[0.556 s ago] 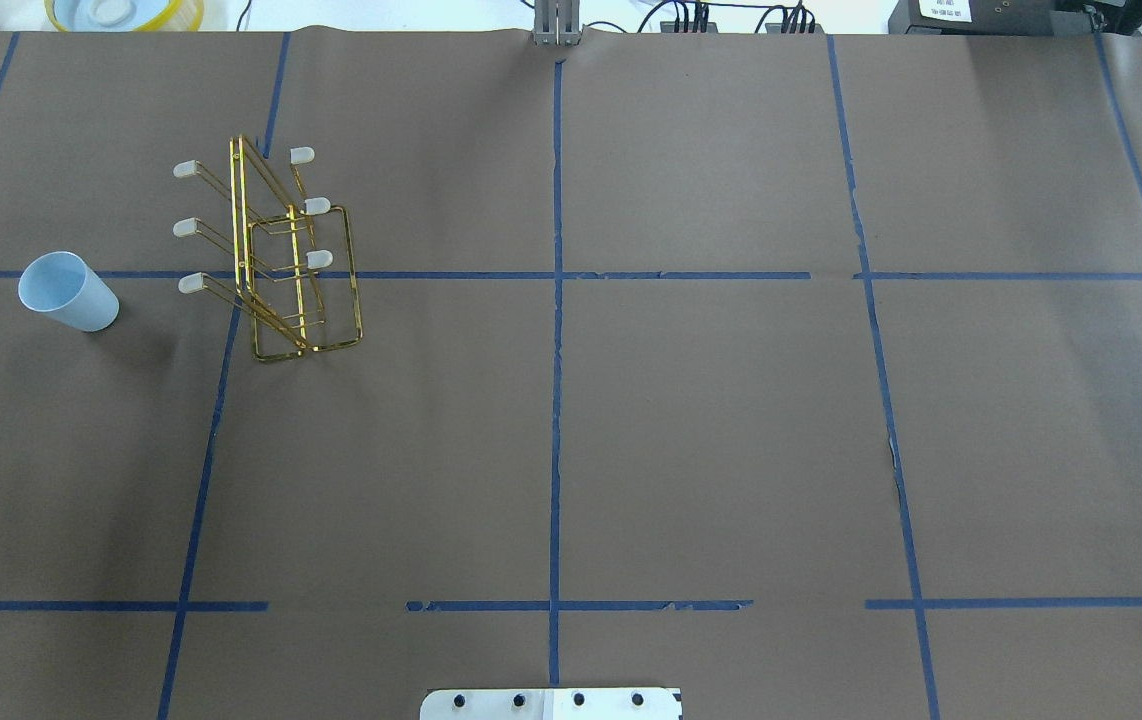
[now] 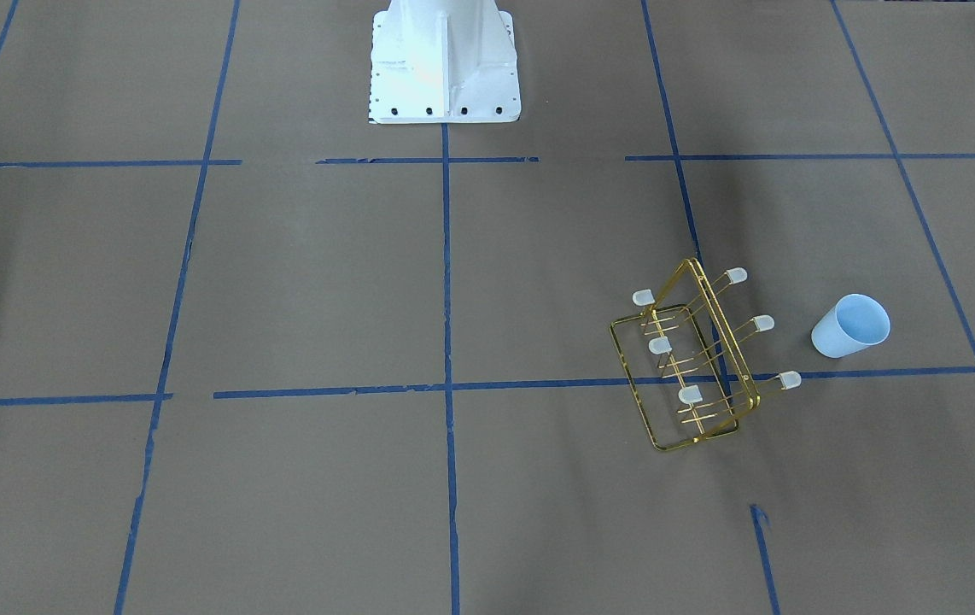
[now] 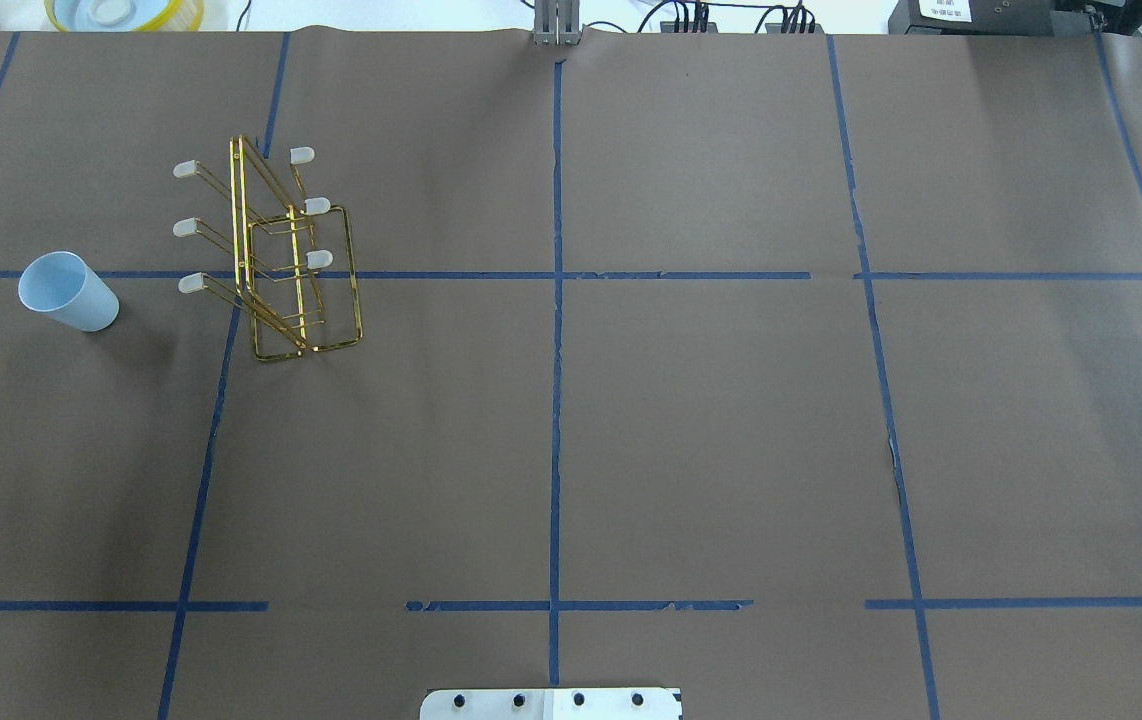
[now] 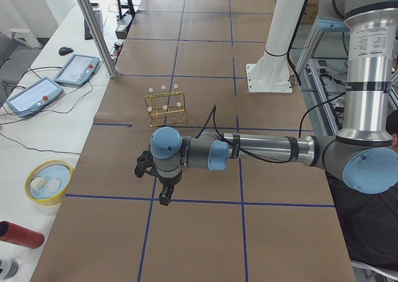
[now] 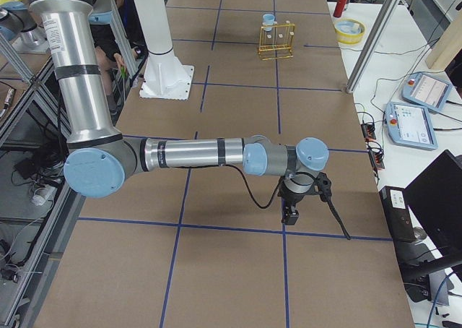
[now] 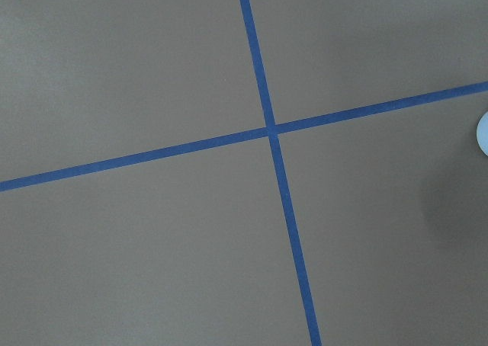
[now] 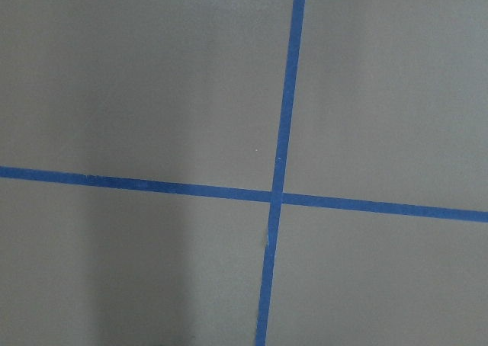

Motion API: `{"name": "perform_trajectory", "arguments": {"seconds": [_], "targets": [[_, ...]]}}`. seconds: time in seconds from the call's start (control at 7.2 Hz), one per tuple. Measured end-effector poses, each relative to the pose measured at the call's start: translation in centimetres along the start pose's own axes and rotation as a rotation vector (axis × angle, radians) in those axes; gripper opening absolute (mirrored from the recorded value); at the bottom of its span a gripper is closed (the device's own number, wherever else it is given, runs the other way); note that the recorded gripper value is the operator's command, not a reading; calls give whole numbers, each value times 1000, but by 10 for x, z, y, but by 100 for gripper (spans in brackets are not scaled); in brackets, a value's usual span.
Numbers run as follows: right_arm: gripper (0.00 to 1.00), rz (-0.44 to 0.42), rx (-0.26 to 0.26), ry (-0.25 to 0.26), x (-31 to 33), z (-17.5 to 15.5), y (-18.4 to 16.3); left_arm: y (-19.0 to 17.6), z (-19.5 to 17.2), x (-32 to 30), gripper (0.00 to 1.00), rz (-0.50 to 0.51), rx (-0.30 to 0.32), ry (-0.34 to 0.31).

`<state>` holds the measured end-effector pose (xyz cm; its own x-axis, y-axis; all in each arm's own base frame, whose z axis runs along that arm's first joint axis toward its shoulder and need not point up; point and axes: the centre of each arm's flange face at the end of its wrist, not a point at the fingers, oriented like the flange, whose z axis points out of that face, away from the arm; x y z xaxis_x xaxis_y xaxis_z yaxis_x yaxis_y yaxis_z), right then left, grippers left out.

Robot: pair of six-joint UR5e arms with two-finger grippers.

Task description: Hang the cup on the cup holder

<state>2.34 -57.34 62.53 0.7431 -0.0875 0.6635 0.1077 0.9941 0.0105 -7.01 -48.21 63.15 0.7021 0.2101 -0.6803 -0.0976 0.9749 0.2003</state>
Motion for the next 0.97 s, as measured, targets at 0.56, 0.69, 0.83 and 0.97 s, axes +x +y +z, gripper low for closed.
{"name": "perform_trajectory", "arguments": {"seconds": [0.56,0.69,0.83,0.97], "targets": [[100,0,0,0,0,0,0,-7,-6,6,100,16,21,-2],[100,0,0,0,0,0,0,-9,-7,7,100,23,28,-3],[100,0,0,0,0,0,0,-11,-9,9,100,28,33,-6],[100,0,0,0,0,0,0,-14,-11,11,100,34,38,-8]]}}
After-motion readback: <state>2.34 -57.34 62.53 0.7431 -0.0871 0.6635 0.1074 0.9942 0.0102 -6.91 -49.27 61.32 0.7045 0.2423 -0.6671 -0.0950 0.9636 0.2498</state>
